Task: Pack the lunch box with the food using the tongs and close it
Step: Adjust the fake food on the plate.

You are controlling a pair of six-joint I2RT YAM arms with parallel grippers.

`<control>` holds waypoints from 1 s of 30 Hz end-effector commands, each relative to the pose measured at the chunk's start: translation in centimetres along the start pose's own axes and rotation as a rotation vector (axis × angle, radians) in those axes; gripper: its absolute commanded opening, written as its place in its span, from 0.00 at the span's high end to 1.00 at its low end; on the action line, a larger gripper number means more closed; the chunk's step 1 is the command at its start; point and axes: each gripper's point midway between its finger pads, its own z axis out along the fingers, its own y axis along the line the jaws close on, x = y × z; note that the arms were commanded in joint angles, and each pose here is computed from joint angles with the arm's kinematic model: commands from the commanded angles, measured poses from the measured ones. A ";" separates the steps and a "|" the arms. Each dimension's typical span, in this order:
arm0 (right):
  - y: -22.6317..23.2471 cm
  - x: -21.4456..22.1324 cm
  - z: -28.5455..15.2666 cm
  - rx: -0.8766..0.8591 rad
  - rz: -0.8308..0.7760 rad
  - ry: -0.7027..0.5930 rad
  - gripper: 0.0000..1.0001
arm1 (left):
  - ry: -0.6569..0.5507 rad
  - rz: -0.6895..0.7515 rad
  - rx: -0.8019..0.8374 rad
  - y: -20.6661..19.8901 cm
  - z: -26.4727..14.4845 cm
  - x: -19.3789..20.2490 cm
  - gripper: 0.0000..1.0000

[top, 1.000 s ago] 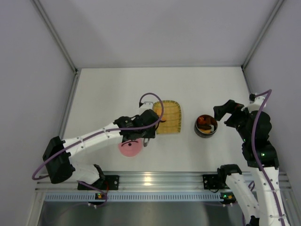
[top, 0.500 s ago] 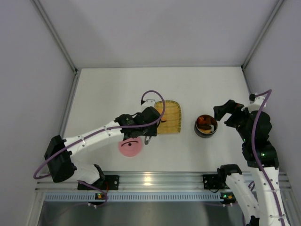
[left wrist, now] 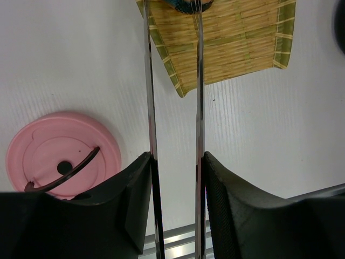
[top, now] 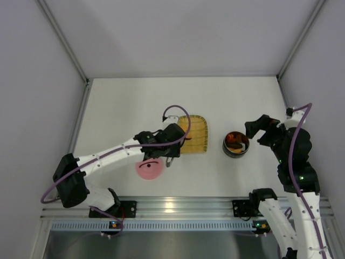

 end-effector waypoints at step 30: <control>-0.1 -1.0 -0.7 0.009 -0.018 -0.035 0.01 | 0.009 0.041 0.122 -5.0 3.3 -4.1 0.54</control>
